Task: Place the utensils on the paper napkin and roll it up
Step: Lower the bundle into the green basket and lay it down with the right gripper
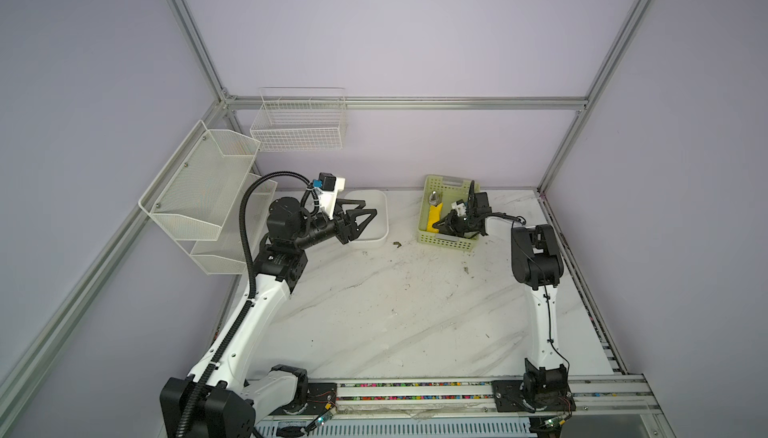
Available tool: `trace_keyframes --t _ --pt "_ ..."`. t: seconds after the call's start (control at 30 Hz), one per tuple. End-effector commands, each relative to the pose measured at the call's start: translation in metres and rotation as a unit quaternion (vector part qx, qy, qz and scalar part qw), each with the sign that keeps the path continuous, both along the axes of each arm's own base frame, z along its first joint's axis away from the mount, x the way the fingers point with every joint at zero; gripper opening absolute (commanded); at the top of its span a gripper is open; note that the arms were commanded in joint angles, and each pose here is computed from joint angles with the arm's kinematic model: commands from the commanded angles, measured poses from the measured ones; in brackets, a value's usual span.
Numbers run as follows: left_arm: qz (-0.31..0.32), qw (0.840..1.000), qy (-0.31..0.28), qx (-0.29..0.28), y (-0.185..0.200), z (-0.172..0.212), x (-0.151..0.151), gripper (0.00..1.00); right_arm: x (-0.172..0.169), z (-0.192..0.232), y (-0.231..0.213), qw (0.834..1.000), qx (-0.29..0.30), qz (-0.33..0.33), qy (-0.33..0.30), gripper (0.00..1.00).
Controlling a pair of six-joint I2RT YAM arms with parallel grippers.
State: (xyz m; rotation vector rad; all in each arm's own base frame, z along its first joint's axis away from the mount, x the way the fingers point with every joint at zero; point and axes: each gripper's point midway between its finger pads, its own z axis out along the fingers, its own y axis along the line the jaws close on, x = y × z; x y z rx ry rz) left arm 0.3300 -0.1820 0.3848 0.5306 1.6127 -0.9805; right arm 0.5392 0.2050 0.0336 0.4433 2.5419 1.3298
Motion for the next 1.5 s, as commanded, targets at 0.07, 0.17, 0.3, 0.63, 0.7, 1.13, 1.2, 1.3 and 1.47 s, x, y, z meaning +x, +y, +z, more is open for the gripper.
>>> trace_keyframes --t 0.07,0.17,0.3,0.63,0.7,1.13,1.2,1.3,1.47 --pt "-0.006 1.000 -0.019 -0.005 0.002 0.018 -0.007 0.55 -0.031 -0.059 -0.036 0.987 -0.066 -0.067 0.134 0.20" --pt "-0.006 1.000 -0.020 -0.005 0.002 0.021 -0.008 0.55 -0.032 -0.062 -0.039 0.984 -0.080 -0.071 0.140 0.22" --pt "-0.006 1.000 -0.022 -0.005 0.002 0.023 -0.008 0.55 -0.036 -0.065 -0.049 0.980 -0.117 -0.070 0.143 0.26" --pt "-0.008 1.000 -0.020 -0.006 0.002 0.024 -0.007 0.55 -0.041 -0.070 -0.072 0.965 -0.200 -0.073 0.154 0.38" --pt "-0.007 1.000 -0.020 -0.006 0.002 0.024 -0.007 0.56 -0.043 -0.072 -0.076 0.961 -0.216 -0.072 0.158 0.39" --pt "-0.011 1.000 -0.020 -0.008 0.001 0.025 -0.008 0.55 -0.052 -0.084 -0.089 0.938 -0.297 -0.060 0.169 0.41" --pt "-0.011 1.000 -0.020 -0.008 0.001 0.024 -0.008 0.56 -0.050 -0.083 -0.081 0.945 -0.278 -0.055 0.162 0.41" --pt "-0.010 1.000 -0.021 -0.010 0.002 0.025 -0.008 0.56 -0.046 -0.080 -0.065 0.959 -0.235 -0.043 0.152 0.41" --pt "-0.011 1.000 -0.019 -0.014 0.001 0.026 -0.008 0.56 -0.037 -0.067 -0.036 0.981 -0.148 -0.022 0.122 0.41"
